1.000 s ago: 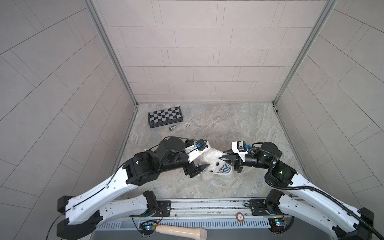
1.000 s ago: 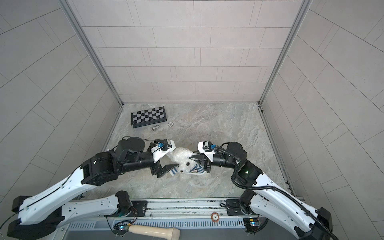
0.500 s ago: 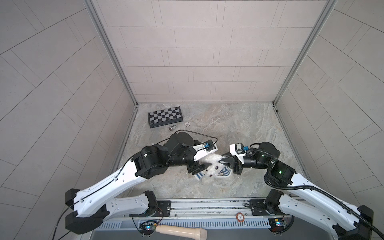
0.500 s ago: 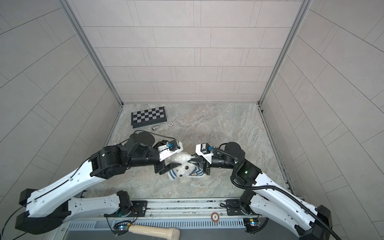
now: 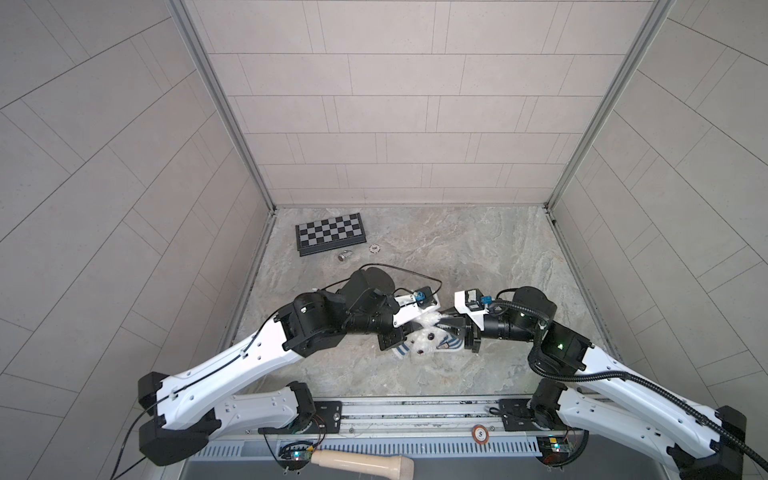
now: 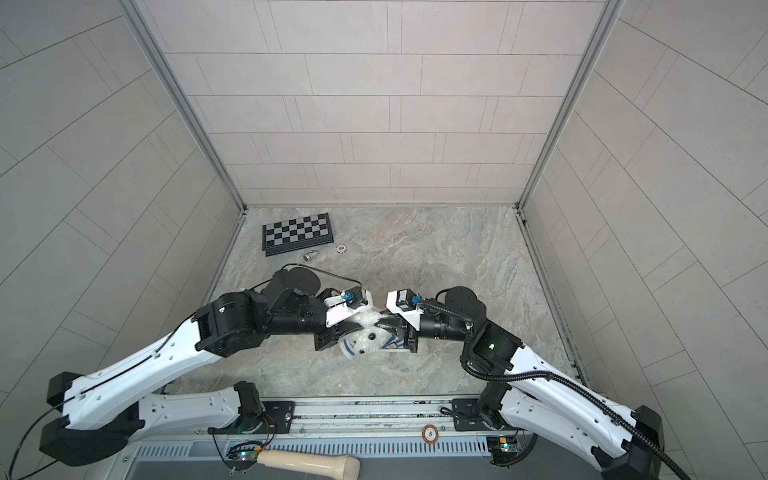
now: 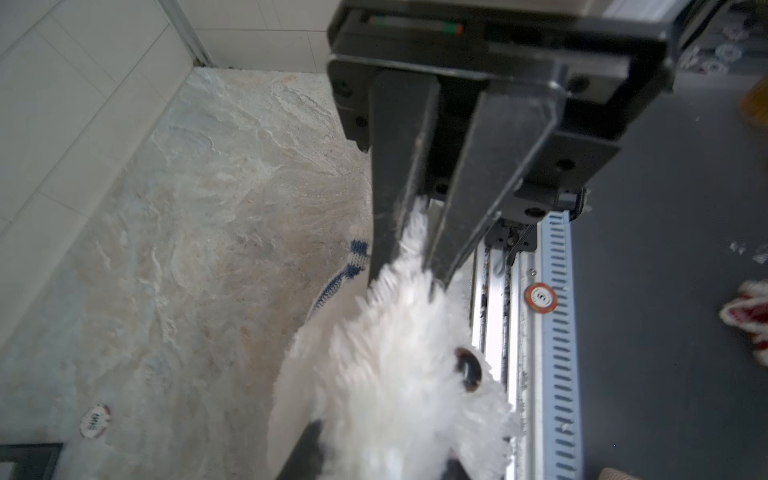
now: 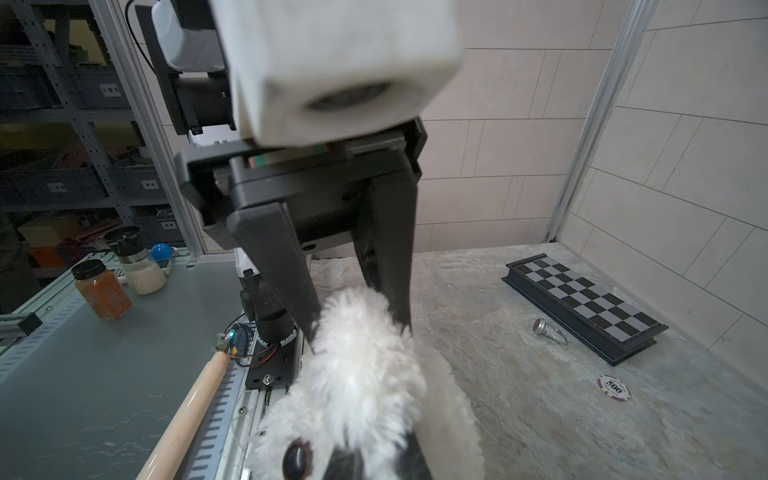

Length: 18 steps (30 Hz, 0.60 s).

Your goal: Dress the teddy bear

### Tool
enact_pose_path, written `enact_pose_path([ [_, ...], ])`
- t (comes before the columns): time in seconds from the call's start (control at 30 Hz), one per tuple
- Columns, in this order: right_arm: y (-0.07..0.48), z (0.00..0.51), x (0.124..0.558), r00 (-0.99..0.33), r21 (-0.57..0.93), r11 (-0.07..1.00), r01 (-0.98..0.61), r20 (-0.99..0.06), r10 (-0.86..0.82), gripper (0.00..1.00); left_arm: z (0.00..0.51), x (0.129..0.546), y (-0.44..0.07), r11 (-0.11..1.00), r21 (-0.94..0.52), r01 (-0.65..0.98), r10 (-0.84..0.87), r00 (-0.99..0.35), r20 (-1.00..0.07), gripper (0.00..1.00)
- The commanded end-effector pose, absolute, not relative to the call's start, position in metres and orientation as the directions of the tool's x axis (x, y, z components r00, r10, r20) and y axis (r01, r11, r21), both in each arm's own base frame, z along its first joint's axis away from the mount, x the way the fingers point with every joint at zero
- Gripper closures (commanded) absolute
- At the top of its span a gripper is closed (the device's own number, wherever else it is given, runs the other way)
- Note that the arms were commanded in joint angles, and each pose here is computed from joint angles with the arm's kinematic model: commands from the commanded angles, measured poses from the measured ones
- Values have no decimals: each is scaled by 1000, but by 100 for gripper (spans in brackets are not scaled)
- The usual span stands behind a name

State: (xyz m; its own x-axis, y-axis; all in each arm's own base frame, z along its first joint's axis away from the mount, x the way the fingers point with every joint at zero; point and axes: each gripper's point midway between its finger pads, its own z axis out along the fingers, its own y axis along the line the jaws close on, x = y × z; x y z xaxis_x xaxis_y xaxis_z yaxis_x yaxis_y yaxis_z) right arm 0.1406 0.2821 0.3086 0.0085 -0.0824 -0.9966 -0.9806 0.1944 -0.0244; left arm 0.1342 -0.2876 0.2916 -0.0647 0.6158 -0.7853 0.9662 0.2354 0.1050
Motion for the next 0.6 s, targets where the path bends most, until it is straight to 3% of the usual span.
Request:
enact_pose_path([
  [0.0,279,362,139,142,-131,221,-966,-989,37,100,295,136,-286,250,128,960,591,-47,-805,84],
  [0.07,276,361,145,130,-113,268,-957,-991,44,100,300,138,-282,274,149,950,565,-34,-825,93],
  [0.13,271,356,151,108,-86,315,-945,-993,54,88,302,142,-276,304,178,936,549,-20,-836,100],
  [0.27,255,345,155,40,-12,392,-920,-997,61,55,311,150,-263,375,234,897,504,15,-863,100],
  [0.37,240,328,159,-62,95,456,-885,-994,89,44,324,153,-254,423,267,866,447,57,-893,100],
  [0.57,213,286,182,-292,302,613,-730,-949,121,41,345,152,-242,477,305,824,322,159,-933,100],
])
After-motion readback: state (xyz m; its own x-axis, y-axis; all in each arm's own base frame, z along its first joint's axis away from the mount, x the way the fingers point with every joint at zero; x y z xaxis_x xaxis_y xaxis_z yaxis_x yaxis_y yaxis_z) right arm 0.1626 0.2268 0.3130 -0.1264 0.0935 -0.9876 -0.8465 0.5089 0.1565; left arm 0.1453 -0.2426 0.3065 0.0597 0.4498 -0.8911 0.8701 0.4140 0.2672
